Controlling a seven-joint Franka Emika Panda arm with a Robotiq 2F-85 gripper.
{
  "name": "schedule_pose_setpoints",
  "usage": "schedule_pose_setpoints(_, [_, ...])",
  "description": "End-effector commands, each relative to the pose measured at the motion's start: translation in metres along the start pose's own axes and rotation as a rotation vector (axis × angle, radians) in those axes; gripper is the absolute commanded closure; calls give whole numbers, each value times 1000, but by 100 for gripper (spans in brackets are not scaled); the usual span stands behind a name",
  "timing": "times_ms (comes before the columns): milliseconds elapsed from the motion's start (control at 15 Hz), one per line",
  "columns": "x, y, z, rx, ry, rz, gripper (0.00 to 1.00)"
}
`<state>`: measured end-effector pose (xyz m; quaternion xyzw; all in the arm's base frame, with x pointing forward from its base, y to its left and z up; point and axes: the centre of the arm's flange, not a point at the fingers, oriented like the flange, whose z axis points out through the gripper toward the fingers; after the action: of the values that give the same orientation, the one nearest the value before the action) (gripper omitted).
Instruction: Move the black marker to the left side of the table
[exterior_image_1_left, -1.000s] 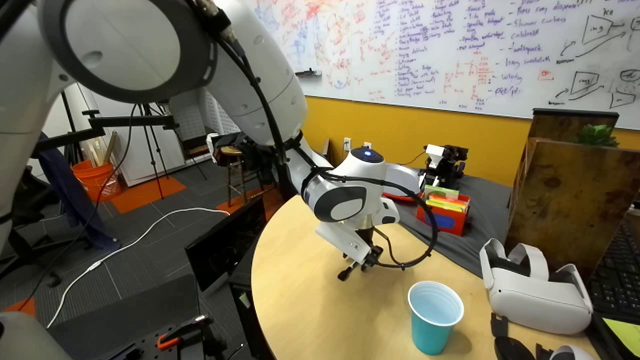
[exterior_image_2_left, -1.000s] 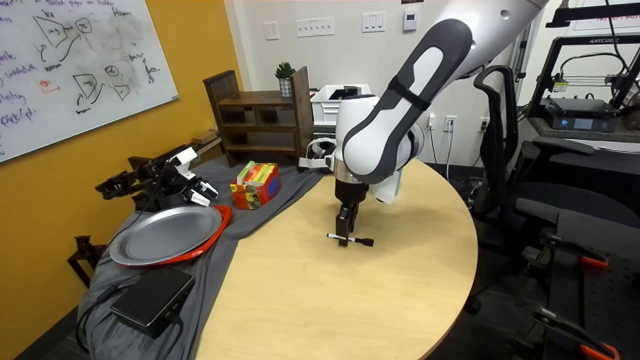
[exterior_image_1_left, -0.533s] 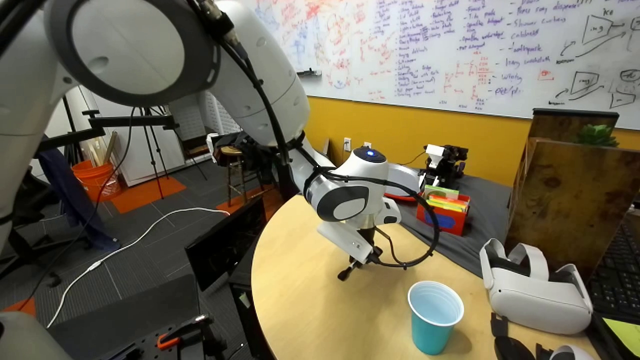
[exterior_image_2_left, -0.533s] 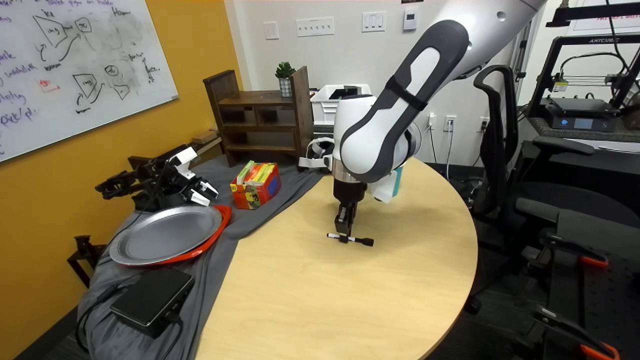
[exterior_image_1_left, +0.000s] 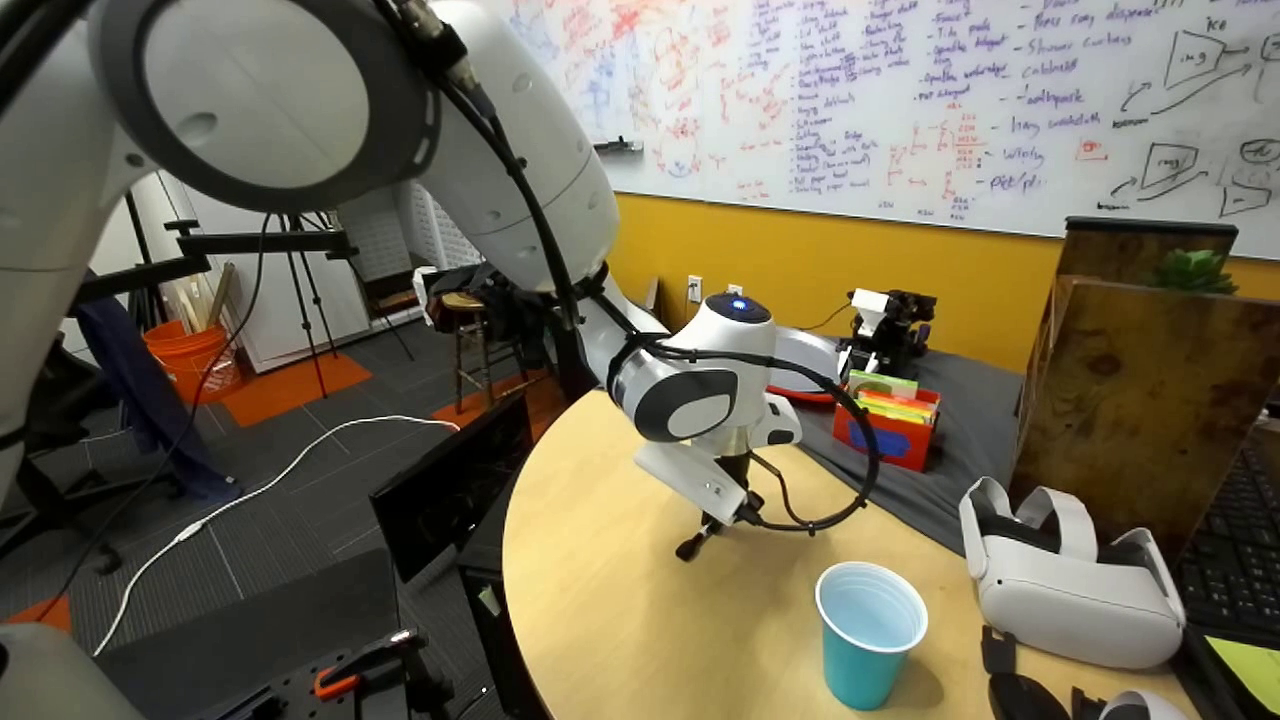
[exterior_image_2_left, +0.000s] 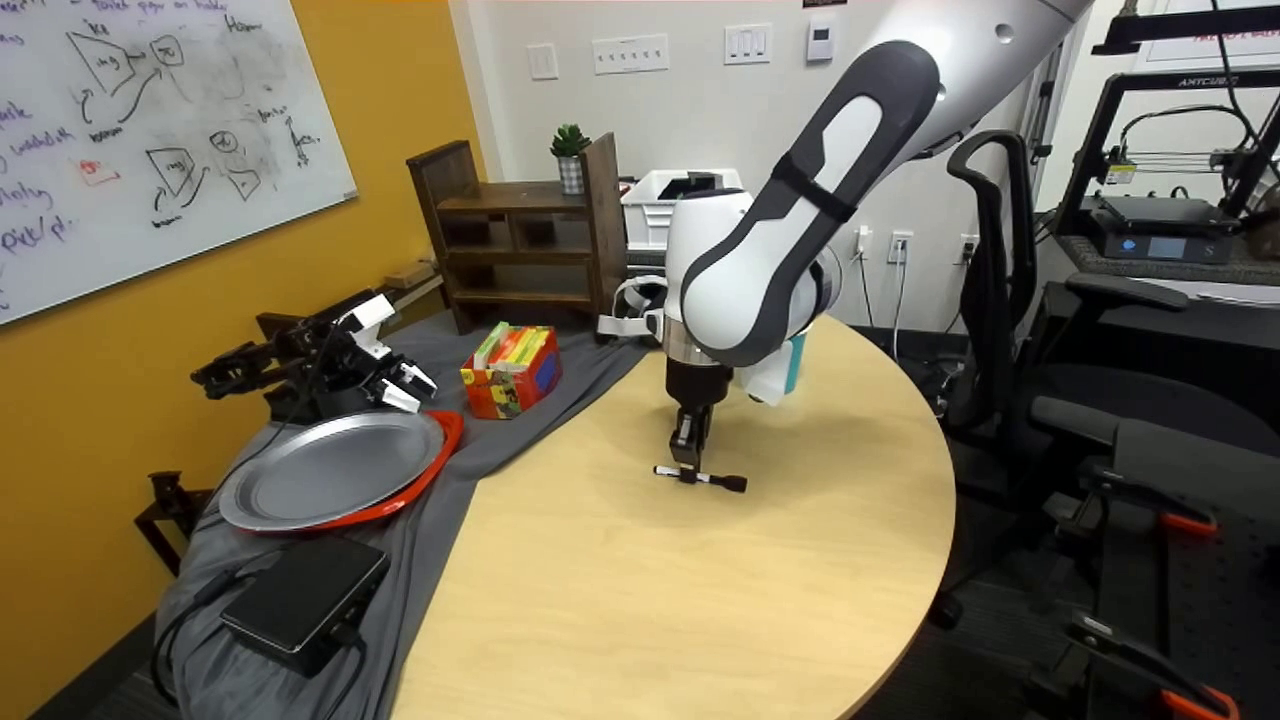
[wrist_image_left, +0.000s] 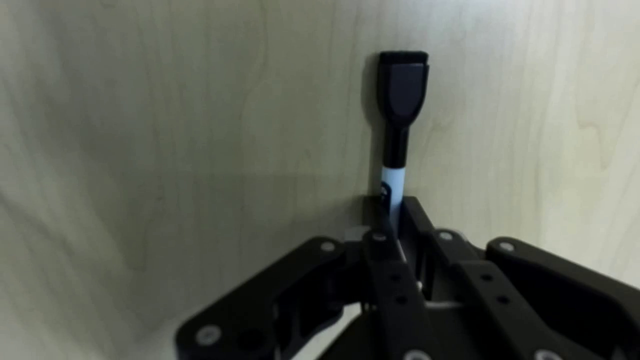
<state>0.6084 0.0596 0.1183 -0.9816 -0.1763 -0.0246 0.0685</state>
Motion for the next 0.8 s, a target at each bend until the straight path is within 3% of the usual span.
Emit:
schedule_pose_setpoints(0, [2,-8,-22,-52,2,5,97])
schedule_pose_setpoints(733, [32,-35,-66,-169,47,-125,97])
